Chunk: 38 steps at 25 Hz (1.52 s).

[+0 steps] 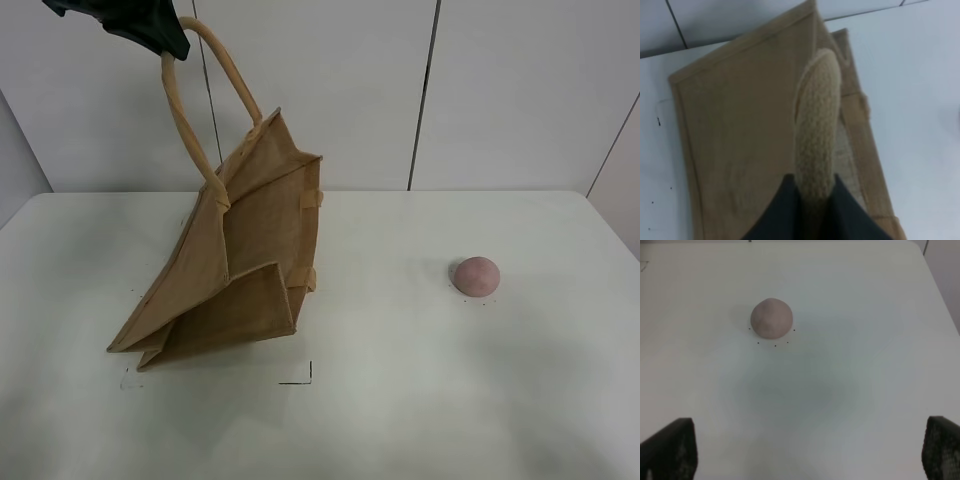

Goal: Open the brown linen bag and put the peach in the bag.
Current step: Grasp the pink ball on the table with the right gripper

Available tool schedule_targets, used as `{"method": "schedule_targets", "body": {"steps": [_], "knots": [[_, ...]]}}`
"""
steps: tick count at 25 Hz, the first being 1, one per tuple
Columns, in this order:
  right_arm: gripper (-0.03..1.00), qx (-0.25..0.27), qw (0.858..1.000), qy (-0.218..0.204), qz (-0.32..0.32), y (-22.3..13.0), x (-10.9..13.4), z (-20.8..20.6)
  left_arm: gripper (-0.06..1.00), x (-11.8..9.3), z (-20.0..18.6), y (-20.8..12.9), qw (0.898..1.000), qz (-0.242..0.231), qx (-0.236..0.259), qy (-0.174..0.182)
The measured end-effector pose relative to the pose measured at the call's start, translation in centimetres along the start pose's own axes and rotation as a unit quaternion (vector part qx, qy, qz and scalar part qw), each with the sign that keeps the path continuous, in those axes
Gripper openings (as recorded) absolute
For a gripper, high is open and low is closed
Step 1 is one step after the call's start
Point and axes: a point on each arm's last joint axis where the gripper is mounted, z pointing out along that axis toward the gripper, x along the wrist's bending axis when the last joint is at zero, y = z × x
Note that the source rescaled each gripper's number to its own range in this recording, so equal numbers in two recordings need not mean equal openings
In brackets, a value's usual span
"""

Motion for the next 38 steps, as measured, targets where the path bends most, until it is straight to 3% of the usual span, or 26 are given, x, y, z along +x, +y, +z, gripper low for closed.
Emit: {"method": "schedule_targets", "body": {"steps": [6,12,17,23,30,38], "knots": [[1.0,0.009,1.0,0.0,0.0,0.1,0.0,0.2,0.0,0.0,0.0,0.0,1.0,0.001,0.0,-0.002],[1.0,0.115,0.993,0.001,0.0,4.2,0.0,4.2,0.0,0.0,0.0,0.0,1.0,0.001,0.0,-0.003],[1.0,0.19,0.982,0.013,0.013,9.2,0.1,10.7,0.0,0.0,0.0,0.0,1.0,0.001,0.0,-0.003],[1.0,0.307,0.951,0.022,0.018,12.5,0.3,21.6,0.0,0.0,0.0,0.0,1.0,0.001,0.0,-0.003],[1.0,0.38,0.924,0.034,0.006,13.2,0.7,32.1,0.0,0.0,0.0,0.0,1.0,0.001,0.0,-0.003],[1.0,0.426,0.904,0.037,-0.021,11.6,3.1,37.3,0.0,0.0,0.0,0.0,1.0,0.001,0.0,-0.003]]}}
